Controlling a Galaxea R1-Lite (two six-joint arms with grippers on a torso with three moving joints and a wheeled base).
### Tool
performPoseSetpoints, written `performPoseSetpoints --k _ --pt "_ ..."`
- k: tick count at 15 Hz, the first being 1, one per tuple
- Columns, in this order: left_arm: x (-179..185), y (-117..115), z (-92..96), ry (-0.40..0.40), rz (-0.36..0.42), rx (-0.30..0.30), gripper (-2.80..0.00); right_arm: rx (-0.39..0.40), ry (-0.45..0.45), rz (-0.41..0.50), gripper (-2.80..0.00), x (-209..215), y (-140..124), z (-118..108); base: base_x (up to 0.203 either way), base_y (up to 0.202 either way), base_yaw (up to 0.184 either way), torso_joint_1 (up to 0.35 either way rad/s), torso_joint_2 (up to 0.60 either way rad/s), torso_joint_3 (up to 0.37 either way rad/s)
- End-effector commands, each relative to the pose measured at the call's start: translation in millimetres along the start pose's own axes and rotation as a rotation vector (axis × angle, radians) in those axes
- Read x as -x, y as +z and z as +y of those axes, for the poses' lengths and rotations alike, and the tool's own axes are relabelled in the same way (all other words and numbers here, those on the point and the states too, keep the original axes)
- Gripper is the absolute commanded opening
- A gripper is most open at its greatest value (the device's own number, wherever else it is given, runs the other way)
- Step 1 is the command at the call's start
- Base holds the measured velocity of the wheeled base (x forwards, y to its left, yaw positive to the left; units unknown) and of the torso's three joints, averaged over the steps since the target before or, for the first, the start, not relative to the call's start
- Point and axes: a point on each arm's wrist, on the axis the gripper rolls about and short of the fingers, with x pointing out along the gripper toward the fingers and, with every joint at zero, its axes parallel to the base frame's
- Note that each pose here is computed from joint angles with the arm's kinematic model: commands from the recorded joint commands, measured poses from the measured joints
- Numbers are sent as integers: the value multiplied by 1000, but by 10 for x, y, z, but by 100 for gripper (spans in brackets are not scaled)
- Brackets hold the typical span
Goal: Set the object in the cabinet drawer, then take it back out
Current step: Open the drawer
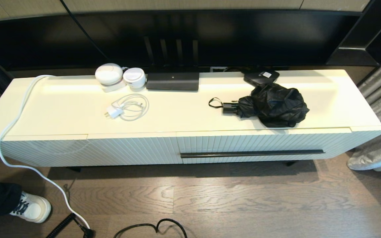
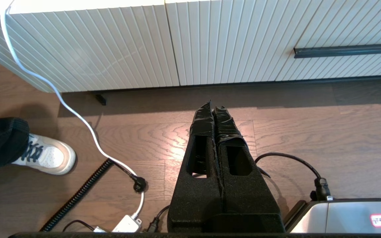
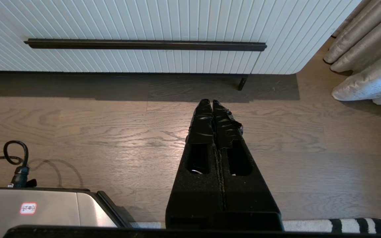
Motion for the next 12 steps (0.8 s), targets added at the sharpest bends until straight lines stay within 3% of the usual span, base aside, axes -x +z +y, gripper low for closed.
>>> performPoseSetpoints --k 1,12 --pt "-2 -3 0 0 2 0 -280 1 0 0 -280 1 -1 0 0 0 0 0 0 0" --pt "-2 -3 0 1 2 0 -280 -1 -6 3 -280 4 4 -1 0 0 0 0 0 0"
